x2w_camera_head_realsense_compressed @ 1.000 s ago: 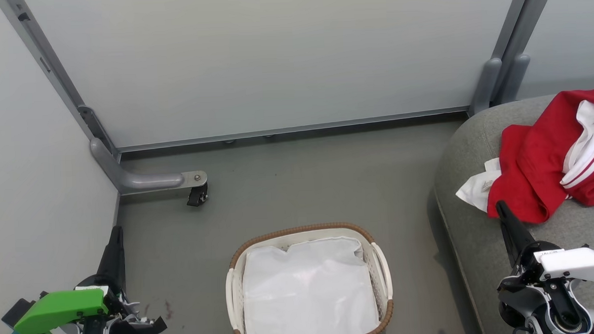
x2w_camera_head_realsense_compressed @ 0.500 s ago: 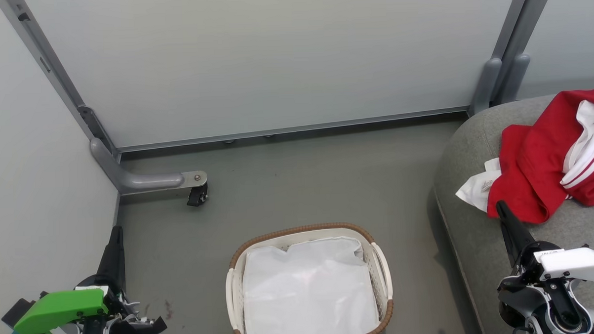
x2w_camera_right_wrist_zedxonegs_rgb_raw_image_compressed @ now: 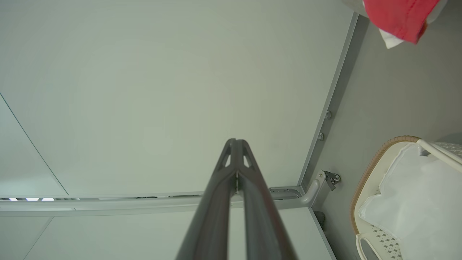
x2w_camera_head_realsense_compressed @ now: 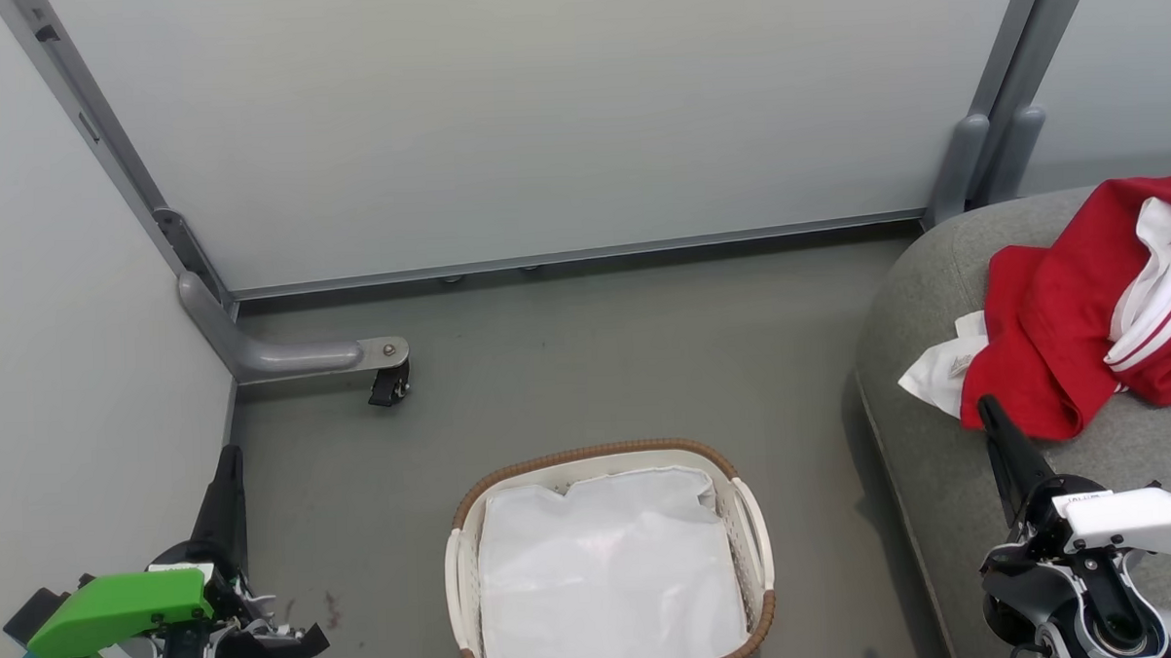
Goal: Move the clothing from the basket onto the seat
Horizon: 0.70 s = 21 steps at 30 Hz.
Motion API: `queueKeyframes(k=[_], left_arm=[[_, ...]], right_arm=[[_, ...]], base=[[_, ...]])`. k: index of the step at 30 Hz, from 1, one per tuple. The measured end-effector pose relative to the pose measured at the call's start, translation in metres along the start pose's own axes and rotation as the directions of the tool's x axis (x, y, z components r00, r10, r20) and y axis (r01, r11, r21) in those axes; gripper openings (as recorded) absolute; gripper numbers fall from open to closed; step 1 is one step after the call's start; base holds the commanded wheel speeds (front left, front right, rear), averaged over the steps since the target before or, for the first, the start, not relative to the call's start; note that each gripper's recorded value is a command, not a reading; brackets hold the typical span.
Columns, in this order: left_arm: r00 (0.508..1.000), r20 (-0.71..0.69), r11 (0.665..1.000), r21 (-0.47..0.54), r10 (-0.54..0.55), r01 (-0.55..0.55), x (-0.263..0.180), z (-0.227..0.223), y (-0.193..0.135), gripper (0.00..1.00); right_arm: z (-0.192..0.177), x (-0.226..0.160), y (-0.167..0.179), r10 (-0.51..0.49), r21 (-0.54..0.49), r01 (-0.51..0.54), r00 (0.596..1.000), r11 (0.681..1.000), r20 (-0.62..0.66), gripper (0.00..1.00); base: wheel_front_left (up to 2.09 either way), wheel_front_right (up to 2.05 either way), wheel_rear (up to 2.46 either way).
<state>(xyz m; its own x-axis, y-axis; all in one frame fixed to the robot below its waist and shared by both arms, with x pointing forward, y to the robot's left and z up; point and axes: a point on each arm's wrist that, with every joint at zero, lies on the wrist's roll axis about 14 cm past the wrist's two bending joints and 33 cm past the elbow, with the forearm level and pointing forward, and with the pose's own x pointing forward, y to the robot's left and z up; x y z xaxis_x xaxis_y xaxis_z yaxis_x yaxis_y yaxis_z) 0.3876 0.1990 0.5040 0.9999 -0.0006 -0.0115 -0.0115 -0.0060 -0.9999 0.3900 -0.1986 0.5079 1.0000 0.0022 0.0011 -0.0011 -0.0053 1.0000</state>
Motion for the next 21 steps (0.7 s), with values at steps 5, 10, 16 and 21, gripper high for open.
queueKeyframes(k=[5, 10, 16, 21], left_arm=[[1.0, 0.0, 1.0, 0.0, 0.0, 0.0, 0.0, 0.0, 0.0, 0.0], [1.0, 0.0, 1.0, 0.0, 0.0, 0.0, 0.0, 0.0, 0.0, 0.0], [1.0, 0.0, 1.0, 0.0, 0.0, 0.0, 0.0, 0.0, 0.0, 0.0], [1.0, 0.0, 1.0, 0.0, 0.0, 0.0, 0.0, 0.0, -0.0001, 0.0]], right_arm=[[0.0, 0.0, 0.0, 0.0, 0.0, 0.0, 1.0, 1.0, 0.0, 0.0], [0.0, 0.0, 0.0, 0.0, 0.0, 0.0, 1.0, 1.0, 0.0, 0.0], [0.0, 0.0, 0.0, 0.0, 0.0, 0.0, 1.0, 1.0, 0.0, 0.0], [0.0, 0.0, 0.0, 0.0, 0.0, 0.0, 1.0, 1.0, 0.0, 0.0]], base=[[0.0, 0.0, 0.0], [0.0, 0.0, 0.0], [0.0, 0.0, 0.0], [0.0, 0.0, 0.0]])
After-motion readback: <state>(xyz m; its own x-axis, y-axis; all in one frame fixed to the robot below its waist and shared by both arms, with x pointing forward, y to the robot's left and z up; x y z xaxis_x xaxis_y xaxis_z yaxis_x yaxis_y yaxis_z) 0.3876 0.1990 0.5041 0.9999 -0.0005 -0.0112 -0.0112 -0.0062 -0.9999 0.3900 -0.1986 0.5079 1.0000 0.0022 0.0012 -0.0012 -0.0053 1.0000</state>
